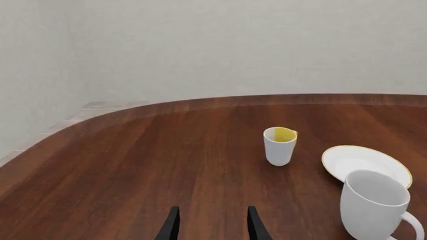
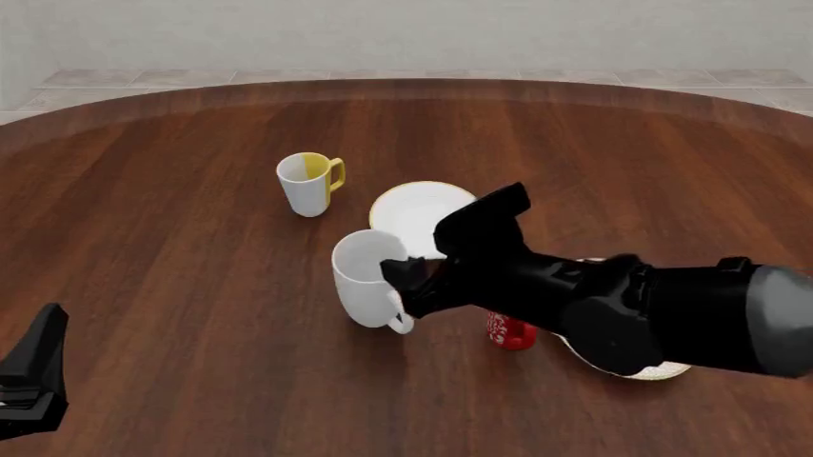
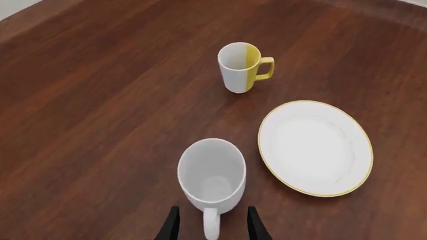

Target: Put the white mug on the left plate.

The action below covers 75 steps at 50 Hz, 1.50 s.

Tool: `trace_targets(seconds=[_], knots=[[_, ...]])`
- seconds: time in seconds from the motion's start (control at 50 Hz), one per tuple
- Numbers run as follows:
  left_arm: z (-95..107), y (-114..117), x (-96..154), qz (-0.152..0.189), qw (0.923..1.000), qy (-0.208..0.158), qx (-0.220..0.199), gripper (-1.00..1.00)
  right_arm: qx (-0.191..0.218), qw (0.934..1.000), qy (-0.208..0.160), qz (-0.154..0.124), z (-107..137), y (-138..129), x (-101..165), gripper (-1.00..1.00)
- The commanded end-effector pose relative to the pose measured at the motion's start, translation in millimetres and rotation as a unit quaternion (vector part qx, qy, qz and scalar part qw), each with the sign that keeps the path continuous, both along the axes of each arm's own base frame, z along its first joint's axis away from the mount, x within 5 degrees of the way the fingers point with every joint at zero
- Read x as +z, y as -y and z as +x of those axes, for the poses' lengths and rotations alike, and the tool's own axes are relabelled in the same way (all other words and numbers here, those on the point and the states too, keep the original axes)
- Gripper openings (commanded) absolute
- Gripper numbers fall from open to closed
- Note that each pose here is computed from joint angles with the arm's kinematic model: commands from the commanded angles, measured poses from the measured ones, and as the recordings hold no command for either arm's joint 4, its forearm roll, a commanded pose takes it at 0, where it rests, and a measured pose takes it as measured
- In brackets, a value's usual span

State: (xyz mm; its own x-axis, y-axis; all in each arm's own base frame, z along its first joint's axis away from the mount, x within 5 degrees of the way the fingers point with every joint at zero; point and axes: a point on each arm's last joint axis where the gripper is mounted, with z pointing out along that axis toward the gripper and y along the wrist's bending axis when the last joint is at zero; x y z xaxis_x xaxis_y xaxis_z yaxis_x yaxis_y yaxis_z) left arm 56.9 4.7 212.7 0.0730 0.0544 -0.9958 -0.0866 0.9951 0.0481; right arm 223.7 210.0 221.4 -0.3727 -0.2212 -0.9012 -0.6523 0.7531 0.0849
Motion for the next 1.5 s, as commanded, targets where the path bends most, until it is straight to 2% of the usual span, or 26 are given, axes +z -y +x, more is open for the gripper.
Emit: trace_targets(seconds=[0.02,0.68,0.9,1.5], knots=[[0.3,0.0,0.3,0.002,1.0,0.001,0.0,1.0,0.002,0.9999,-0.011,-0.006,4.2,-7.2,-11.7,1.0],[1.3,0.2,0.1,0.002,1.0,-0.002,-0.003,1.0,-0.008,0.9986,-0.047,-0.022,12.0,-11.9,-45.6,1.0],[1.1,0.3,-0.4,0.002,1.0,-0.004,-0.003,1.0,-0.002,0.9979,-0.06,-0.025,7.0,-16.1,-57.9,1.0],[1.1,0.4,-0.8,0.0,1.0,-0.007,-0.004,1.0,-0.008,0.9967,-0.074,-0.034,8.9,-14.5,-70.7,1.0]])
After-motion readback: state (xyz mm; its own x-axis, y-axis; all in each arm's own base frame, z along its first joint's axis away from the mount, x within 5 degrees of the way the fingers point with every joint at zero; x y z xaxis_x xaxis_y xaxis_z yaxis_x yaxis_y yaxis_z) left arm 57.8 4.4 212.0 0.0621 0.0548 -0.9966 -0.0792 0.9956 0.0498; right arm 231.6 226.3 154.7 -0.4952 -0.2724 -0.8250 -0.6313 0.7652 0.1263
